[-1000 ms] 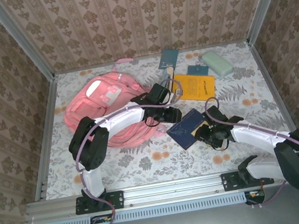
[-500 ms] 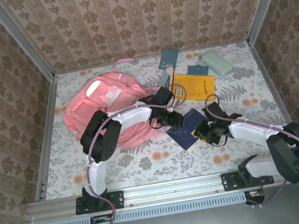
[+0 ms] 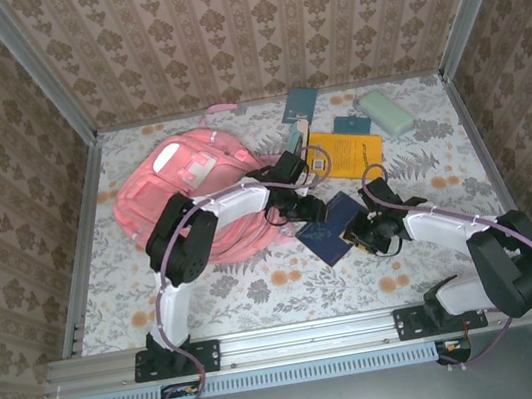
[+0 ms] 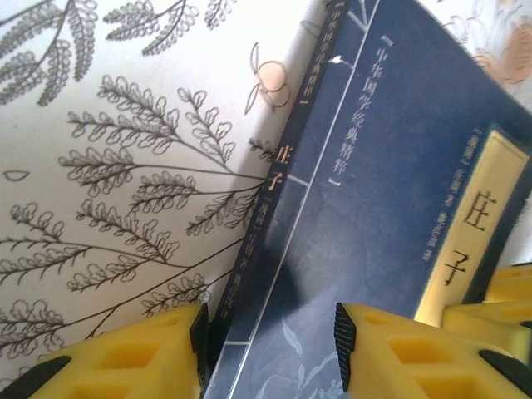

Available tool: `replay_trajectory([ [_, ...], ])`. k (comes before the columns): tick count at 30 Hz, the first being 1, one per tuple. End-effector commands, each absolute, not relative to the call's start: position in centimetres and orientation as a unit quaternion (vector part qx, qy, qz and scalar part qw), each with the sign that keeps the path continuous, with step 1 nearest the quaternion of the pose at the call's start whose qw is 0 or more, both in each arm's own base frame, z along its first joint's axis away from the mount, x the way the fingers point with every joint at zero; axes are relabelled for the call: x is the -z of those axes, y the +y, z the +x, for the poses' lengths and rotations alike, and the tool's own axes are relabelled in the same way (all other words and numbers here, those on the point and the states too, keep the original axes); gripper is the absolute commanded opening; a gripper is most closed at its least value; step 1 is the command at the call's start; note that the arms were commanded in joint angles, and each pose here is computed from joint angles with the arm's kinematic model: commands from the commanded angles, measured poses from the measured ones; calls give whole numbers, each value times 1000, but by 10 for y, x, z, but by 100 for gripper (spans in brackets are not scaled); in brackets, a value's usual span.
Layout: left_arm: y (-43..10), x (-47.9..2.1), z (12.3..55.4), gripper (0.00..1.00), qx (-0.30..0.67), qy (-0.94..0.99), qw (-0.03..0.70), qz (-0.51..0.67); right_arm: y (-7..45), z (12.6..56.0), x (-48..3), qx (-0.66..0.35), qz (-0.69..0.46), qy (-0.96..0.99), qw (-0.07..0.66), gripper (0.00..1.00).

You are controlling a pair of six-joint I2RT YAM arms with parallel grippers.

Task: Pack the student bag
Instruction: Pick up the book at the center of the table, then pass the book.

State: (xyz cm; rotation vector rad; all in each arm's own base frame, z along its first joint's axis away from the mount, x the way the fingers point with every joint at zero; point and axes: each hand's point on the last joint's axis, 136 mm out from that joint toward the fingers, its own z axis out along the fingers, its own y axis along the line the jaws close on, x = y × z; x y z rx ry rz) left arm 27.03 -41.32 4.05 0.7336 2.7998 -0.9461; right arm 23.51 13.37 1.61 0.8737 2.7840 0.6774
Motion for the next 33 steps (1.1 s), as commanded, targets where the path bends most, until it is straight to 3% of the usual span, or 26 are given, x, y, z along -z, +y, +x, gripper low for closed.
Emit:
replay_trajectory([
  [1, -454, -78, 228, 44, 454, 850, -19, 266, 141, 264, -25, -252, 267, 923, 120, 32],
  [5, -463, -105, 225, 43, 519, 817, -27, 249, 139, 265, -27, -250, 268, 922, 123, 32],
  [9, -460, -103, 223, 39, 496, 826, -29, 267, 137, 265, -26, -250, 268, 922, 124, 32],
  [16, -449, -95, 227, 17, 471, 841, -28, 266, 135, 268, -36, -255, 265, 920, 135, 34],
  [20, -444, -113, 243, 0, 485, 839, 2, 245, 133, 273, -54, -279, 256, 912, 160, 48],
  [25, -436, -151, 268, 0, 520, 827, 51, 206, 135, 285, -87, -342, 239, 887, 200, 68],
  [29, -430, -177, 282, 0, 547, 815, 84, 173, 144, 299, -115, -422, 221, 852, 216, 76],
  [33, -424, -198, 294, 0, 565, 805, 111, 143, 155, 315, -140, -499, 205, 813, 221, 78],
])
